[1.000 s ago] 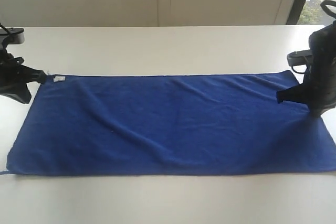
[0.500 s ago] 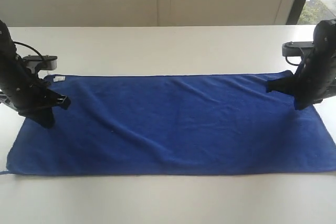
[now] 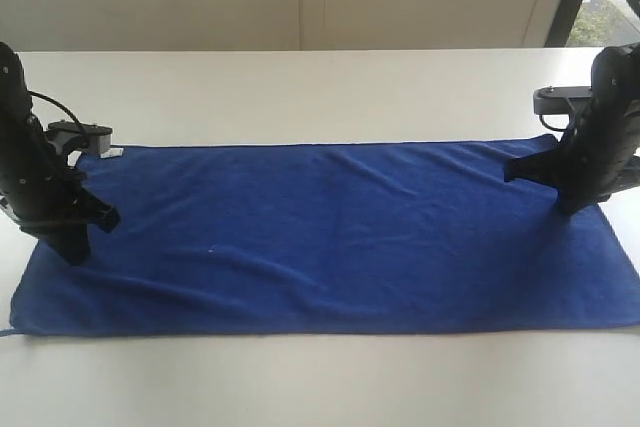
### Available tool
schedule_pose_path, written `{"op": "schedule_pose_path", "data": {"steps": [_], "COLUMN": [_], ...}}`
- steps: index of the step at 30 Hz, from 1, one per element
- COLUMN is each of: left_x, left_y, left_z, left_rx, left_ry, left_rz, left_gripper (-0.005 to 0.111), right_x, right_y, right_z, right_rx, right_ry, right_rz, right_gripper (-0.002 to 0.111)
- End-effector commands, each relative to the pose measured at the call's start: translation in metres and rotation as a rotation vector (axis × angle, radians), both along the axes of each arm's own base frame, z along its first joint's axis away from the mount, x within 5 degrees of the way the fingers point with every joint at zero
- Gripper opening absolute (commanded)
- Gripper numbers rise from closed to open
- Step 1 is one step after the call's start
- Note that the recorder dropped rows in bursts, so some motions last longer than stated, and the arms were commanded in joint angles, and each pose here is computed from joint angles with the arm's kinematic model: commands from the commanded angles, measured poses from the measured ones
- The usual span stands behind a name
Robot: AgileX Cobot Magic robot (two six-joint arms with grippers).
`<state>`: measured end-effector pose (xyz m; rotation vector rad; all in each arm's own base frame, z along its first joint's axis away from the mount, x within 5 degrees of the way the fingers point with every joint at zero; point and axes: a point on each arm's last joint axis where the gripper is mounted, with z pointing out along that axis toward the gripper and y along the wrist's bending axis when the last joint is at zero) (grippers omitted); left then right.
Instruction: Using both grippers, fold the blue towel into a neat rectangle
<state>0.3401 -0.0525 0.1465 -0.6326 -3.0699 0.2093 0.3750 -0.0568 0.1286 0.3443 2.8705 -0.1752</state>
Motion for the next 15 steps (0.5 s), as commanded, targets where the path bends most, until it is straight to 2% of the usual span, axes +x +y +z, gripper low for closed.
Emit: {"op": "schedule_pose_path", "data": {"steps": [1, 5, 12, 15], "left_x": [-0.002, 0.004, 0.009, 0.010], "left_y": [0.000, -0.001, -0.014, -0.015], "left_z": [-0.002, 0.005, 0.036, 0.045], "left_rx": [0.015, 0.004, -0.149, -0.162], "left_ry": [0.021, -0.013, -0.181, -0.233], "left_rz": [-0.018, -0.011, -0.057, -0.058], "left_gripper": [0.000, 0.000, 0.000, 0.000], "right_x": [0.000, 0.002, 0.000, -0.001], "right_y": [-0.002, -0.002, -0.002, -0.002], "right_z": [-0.010, -0.002, 0.025, 0.034], "right_rx": [0.001, -0.001, -0.011, -0.014], "right_ry": [0.015, -0.027, -0.099, -0.116], "right_rz": [0.003, 0.007, 0.007, 0.006], "right_gripper": [0.000, 0.000, 0.000, 0.000]}}
